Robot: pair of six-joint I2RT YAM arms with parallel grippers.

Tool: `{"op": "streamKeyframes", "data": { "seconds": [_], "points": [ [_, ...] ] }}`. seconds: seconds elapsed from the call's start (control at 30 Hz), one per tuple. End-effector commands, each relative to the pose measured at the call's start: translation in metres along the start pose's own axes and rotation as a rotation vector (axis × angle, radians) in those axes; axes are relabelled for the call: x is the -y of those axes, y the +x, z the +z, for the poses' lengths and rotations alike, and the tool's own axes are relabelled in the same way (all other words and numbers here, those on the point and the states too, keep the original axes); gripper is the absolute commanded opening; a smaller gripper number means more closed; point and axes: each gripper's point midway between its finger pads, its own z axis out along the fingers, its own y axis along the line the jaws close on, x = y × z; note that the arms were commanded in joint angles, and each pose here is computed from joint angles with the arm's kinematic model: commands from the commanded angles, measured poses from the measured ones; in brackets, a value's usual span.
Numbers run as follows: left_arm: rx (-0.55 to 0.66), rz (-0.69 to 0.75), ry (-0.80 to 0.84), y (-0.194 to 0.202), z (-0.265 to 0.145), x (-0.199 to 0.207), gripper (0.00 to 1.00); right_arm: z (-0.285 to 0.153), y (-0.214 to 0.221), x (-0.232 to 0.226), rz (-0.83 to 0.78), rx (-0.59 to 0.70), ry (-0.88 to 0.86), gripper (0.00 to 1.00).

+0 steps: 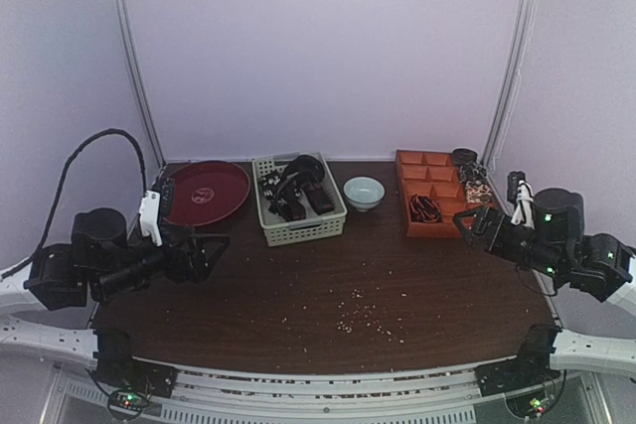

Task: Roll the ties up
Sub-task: Reset both arms

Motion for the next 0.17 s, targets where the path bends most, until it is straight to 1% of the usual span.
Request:
{"op": "streamKeyframes", "data": {
  "seconds": [0.0, 0.13],
  "points": [
    [0.015, -0.016, -0.053, 0.000, 0.002, -0.010, 0.98, 0.001, -0.005, 0.001, -0.011, 0.005, 0.035, 1.00],
    [-0.016, -0.002, -0.095, 0.010, 0.009, -0.015, 0.98, 0.006, -0.001, 0.000, -0.014, -0.003, 0.031, 1.00]
  ]
}}
